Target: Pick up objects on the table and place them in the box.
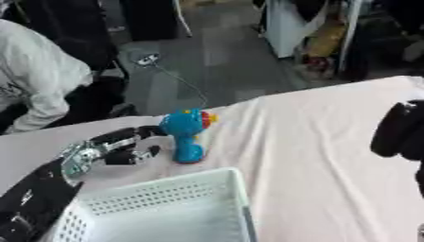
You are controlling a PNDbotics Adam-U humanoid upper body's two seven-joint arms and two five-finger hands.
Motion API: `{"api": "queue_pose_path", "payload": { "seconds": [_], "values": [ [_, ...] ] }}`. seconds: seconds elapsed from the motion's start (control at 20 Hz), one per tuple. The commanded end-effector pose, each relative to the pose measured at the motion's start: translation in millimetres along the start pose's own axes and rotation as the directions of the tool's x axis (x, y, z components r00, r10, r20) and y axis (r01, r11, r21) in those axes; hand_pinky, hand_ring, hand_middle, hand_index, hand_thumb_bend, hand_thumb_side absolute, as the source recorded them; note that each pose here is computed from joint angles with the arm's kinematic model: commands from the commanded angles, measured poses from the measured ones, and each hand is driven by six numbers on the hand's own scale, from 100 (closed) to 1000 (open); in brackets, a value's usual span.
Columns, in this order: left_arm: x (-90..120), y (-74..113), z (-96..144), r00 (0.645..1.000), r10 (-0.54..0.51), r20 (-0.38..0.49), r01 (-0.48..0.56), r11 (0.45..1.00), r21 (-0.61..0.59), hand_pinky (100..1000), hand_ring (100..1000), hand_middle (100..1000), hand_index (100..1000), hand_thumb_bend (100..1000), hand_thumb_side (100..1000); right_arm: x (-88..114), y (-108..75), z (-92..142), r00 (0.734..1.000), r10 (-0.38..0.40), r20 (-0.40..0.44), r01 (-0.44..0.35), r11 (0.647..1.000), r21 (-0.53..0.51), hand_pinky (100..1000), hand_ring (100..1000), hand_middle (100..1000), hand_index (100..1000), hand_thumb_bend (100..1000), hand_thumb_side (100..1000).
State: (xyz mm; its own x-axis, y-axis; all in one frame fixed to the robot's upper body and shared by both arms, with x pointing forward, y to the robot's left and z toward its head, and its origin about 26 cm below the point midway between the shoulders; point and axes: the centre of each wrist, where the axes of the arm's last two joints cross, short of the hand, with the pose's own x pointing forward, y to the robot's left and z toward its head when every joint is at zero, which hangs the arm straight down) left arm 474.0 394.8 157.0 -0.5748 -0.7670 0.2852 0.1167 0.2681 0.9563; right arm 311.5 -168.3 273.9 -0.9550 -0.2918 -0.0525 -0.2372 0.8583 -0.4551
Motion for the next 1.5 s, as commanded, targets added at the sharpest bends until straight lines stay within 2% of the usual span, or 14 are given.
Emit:
{"api": "queue_pose_path", "payload": {
  "seconds": [0.05,0.55,1.15,1.35,1.5],
  "values": [
    [-0.4,17.4,2.0,1.000,-0.007,0.000,0.007,1.000,0.027,1000,958,1000,1000,944,1000,1.7,0.2,-8.1,1.000,-0.003,0.030,0.003,1.000,0.004,326,419,441,497,100,1000],
    [0.0,18.9,0.9,1.000,0.028,-0.010,-0.028,1.000,-0.013,1000,963,1000,1000,974,1000,1.5,1.0,-9.3,0.999,-0.007,0.034,0.007,1.000,0.004,327,420,442,498,100,1000],
    [3.1,24.6,-2.8,1.000,0.021,0.007,-0.021,1.000,0.000,1000,966,1000,1000,964,1000,1.4,1.7,-10.2,0.999,-0.012,0.037,0.012,1.000,0.004,328,419,445,498,100,1000],
    [5.4,27.0,-5.9,1.000,0.015,0.025,-0.015,1.000,0.011,1000,965,1000,1000,993,1000,1.3,2.0,-10.5,0.999,-0.014,0.038,0.014,1.000,0.005,329,422,447,499,100,1000],
    [7.9,29.6,-8.7,0.999,0.005,0.046,-0.006,1.000,0.027,1000,964,1000,1000,979,1000,1.3,2.3,-10.8,0.999,-0.016,0.039,0.016,1.000,0.004,330,422,447,499,100,1000]
  ]
}}
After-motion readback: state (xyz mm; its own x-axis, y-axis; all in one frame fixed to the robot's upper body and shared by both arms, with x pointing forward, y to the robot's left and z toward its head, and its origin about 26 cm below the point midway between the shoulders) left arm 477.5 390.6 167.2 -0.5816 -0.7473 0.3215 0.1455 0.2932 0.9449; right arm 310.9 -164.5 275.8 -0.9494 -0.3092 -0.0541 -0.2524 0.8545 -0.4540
